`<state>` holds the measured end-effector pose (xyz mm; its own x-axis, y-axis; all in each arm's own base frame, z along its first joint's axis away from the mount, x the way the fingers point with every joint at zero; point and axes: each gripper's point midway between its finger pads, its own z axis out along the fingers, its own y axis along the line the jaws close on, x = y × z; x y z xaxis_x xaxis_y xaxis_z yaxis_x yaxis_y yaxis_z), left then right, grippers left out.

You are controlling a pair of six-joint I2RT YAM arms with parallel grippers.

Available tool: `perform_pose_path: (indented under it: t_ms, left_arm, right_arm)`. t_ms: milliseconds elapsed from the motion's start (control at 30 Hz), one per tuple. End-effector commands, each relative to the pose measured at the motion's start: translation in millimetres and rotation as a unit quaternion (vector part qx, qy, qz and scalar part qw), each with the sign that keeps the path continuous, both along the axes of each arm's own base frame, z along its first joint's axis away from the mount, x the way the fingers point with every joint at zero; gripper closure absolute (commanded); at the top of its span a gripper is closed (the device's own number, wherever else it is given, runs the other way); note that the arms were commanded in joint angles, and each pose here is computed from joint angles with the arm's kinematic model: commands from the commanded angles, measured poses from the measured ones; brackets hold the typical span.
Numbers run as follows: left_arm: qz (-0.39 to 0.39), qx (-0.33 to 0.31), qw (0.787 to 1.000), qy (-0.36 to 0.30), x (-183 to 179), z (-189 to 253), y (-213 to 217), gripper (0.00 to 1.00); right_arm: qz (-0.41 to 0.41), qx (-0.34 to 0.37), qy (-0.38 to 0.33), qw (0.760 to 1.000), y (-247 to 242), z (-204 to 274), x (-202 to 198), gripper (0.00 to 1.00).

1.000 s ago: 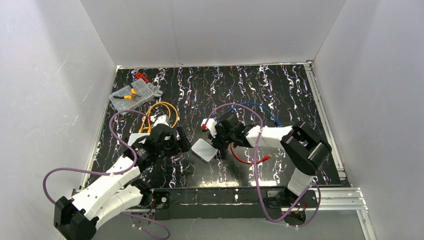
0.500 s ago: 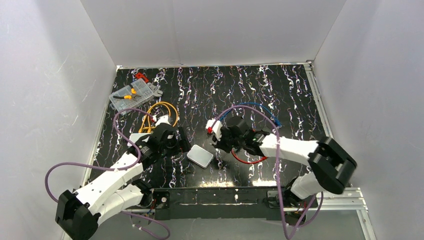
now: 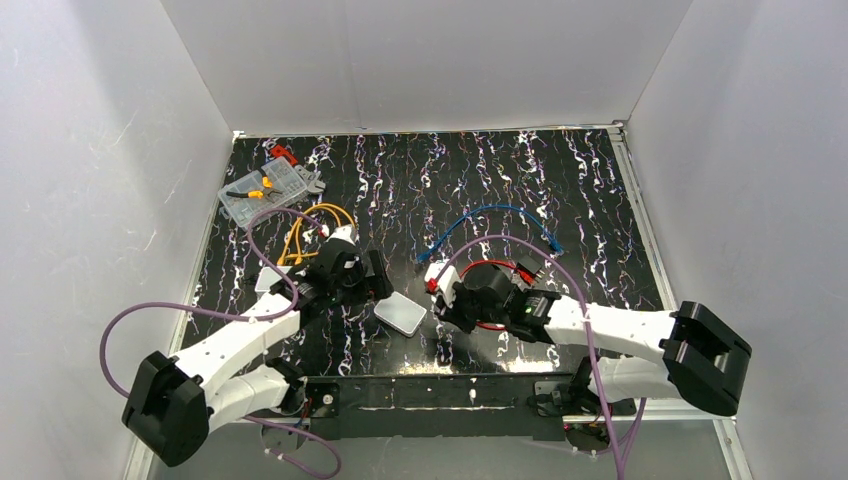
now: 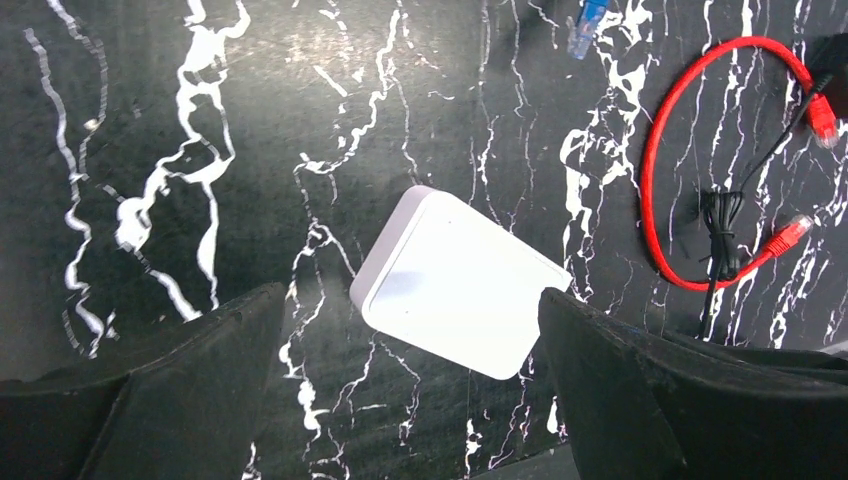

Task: Insert the plug into the switch port
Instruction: Move the switch port to the center of the board, then insert the power into the switch port.

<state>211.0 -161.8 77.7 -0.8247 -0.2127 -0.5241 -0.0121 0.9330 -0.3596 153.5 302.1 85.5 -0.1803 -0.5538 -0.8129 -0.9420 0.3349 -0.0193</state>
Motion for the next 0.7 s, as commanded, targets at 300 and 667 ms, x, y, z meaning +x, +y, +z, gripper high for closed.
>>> perform_pose_path:
  t_ms: [300,667]
  left_arm:
    - [-0.069,-0.059,0.996,0.019,0,-23,-27,0.02]
    - [-0.094,-0.072,0.992,0.042,-14,-33,-31,0.05]
  right_arm:
    - [-0.068,0.033,0.045,0.996,14,-20,-4,0.99]
    - [-0.062,0.02,0.064,0.996,31,-38,-7,0.99]
